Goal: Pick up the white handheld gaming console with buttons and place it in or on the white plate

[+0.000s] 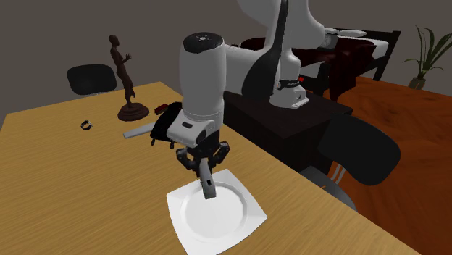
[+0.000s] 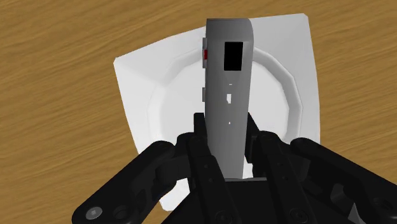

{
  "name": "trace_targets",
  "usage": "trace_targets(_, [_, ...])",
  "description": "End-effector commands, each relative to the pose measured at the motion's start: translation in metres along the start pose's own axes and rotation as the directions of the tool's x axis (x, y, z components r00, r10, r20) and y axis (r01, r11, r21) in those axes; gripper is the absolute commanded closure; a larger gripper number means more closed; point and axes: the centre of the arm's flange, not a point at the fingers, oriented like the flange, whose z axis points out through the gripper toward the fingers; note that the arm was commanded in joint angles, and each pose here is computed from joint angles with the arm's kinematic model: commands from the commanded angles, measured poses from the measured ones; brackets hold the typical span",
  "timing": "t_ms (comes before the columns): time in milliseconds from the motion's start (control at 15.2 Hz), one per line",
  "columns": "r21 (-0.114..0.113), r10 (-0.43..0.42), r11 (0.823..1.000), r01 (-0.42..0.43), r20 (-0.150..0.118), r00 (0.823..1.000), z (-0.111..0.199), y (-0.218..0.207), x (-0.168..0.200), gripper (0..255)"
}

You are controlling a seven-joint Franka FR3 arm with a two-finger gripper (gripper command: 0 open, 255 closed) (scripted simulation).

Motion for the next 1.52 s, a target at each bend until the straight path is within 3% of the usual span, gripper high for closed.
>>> trace_targets(0, [0.0,0.001,1.0,-0.001,0.0,1.0,-0.003,-0.01,0.024,255])
trace_targets(1056, [0.0,0.001,1.0,-0.001,0.0,1.0,0.073,-0.018,0.045,255])
trace_targets(1452, [0.0,0.001,1.0,-0.001,0.0,1.0,0.073,-0.018,0.045,255])
